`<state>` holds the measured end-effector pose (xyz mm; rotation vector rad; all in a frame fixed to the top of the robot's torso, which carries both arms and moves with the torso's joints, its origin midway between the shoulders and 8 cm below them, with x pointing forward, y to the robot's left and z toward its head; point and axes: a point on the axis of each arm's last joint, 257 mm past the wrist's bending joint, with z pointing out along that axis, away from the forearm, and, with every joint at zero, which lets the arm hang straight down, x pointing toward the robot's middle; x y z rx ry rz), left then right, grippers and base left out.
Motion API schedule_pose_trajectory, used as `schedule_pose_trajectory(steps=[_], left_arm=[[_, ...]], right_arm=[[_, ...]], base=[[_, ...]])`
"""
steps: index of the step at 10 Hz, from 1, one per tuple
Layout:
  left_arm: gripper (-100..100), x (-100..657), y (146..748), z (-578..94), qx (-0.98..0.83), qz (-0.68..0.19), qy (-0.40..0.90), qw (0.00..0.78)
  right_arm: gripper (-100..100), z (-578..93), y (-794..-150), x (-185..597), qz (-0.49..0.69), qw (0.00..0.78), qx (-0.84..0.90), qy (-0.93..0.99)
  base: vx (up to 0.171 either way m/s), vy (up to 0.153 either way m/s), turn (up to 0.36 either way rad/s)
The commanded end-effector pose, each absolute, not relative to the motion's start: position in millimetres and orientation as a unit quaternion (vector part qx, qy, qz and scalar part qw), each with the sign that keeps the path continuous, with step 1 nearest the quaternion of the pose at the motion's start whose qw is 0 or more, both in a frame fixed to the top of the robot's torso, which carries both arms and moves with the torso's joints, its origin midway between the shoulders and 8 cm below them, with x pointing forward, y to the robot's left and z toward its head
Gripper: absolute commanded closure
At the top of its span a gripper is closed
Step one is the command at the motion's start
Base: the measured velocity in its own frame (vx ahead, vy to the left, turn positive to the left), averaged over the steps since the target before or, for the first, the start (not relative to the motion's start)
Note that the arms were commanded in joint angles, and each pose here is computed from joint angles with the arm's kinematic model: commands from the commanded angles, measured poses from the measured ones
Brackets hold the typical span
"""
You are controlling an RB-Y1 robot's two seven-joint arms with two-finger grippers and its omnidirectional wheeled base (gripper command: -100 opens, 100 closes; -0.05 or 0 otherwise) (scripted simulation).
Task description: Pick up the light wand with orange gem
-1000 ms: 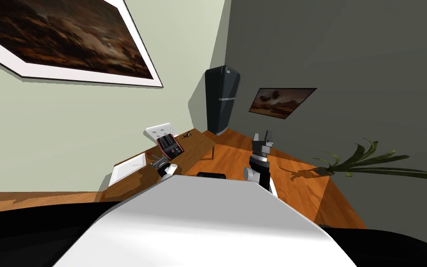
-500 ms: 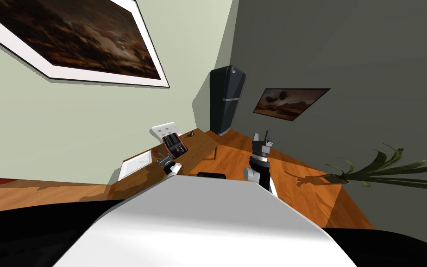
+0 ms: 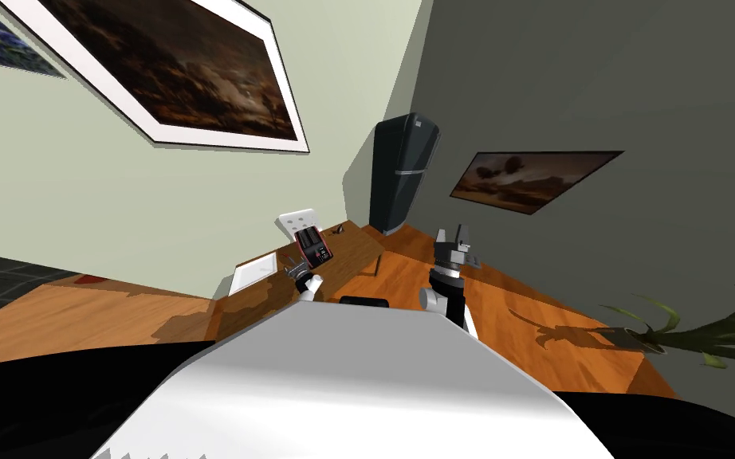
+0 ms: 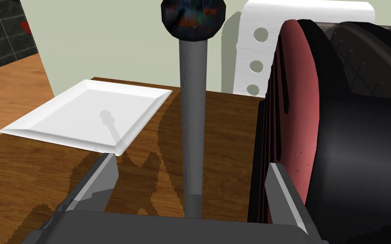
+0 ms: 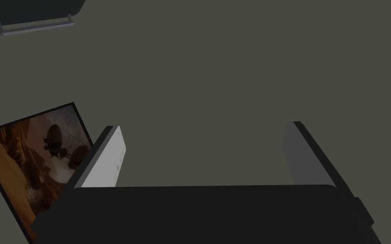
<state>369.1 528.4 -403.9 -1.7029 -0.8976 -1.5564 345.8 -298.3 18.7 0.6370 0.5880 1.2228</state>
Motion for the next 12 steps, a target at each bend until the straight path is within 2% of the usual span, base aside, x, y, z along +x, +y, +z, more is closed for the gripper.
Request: schedule_pose_trajectory(steps=[1, 2, 4, 7, 8, 12], left_arm=[[-100, 376, 518, -401, -0.651, -0.597, -0.338, 0.324], [-100, 401, 482, -395, -0.657, -0.607, -0.323, 0.310], [-100, 408, 487, -377, -0.640, -0.623, -0.325, 0.311], [-100, 402, 484, -389, -0.651, -0.612, -0.323, 0.311], [100, 401, 484, -390, -0.652, -0.611, -0.324, 0.311], [100, 402, 484, -390, -0.652, -0.612, -0.324, 0.311]], right_arm=[[0, 19, -298, 346, 0.556, 0.732, 0.289, 0.267], [0, 19, -298, 346, 0.556, 0.732, 0.289, 0.267], [0, 19, -298, 346, 0.556, 0.732, 0.289, 0.267], [0, 19, -298, 346, 0.556, 0.732, 0.289, 0.267], [0, 19, -298, 346, 0.556, 0.732, 0.289, 0.267], [0, 19, -298, 346, 0.556, 0.732, 0.289, 0.267]], base=[[0.022, 0.080, 0.075], [0.026, 0.101, 0.273], [0.007, 0.073, 0.087], [-0.005, 0.001, -0.006], [0.000, 0.000, 0.000], [0.000, 0.000, 0.000]])
